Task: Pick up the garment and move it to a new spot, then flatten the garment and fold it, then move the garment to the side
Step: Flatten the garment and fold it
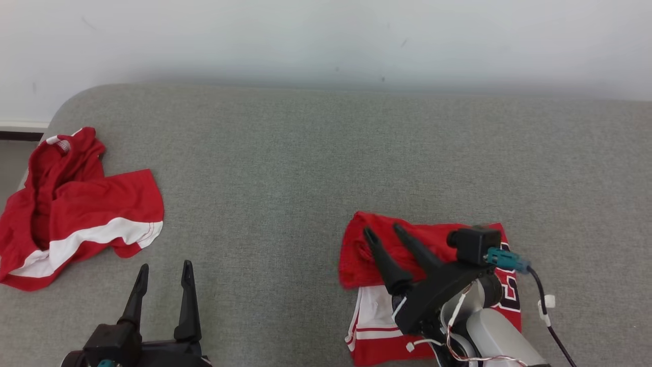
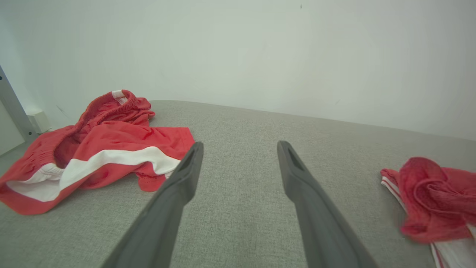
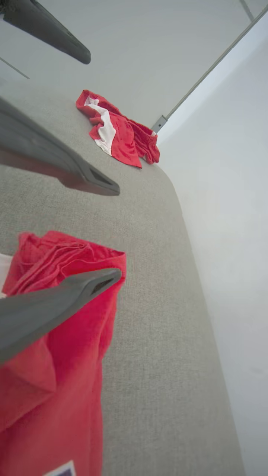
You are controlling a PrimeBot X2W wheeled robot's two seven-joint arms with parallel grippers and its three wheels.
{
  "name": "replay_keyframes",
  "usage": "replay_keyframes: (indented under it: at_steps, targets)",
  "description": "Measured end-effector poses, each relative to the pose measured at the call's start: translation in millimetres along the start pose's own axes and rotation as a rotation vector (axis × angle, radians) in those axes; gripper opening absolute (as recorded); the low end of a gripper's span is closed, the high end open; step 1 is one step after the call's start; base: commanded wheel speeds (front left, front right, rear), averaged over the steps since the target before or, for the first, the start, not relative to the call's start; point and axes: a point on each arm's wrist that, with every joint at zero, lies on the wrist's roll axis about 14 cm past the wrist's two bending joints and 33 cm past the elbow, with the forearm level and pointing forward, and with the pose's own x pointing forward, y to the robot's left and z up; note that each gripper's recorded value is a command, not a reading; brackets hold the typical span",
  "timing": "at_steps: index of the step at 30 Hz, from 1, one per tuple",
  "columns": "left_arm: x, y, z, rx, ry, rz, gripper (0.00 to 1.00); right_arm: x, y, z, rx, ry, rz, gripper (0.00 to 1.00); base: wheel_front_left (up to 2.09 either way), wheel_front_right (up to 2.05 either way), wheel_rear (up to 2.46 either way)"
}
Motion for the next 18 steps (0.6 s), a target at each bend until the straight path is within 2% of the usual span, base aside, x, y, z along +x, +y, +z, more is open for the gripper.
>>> replay_keyframes:
  at_steps: [5, 11, 18]
  targets:
    - [2, -5, 2, -0.003, -0.006, -0.014, 1.00, -5, 4, 42, -0.053, -0.161, 0.015, 1.00, 0.00, 0.00, 0.00]
    - [2, -9, 4, -0.004, -0.015, -0.029, 1.00, -33, -25, 93, -0.140, -0.334, -0.052, 1.00, 0.00, 0.00, 0.00]
    - [0, -9, 14, 0.007, -0.045, -0.033, 1.00, -80, -80, 102, -0.181, -0.392, -0.207, 1.00, 0.00, 0.00, 0.00]
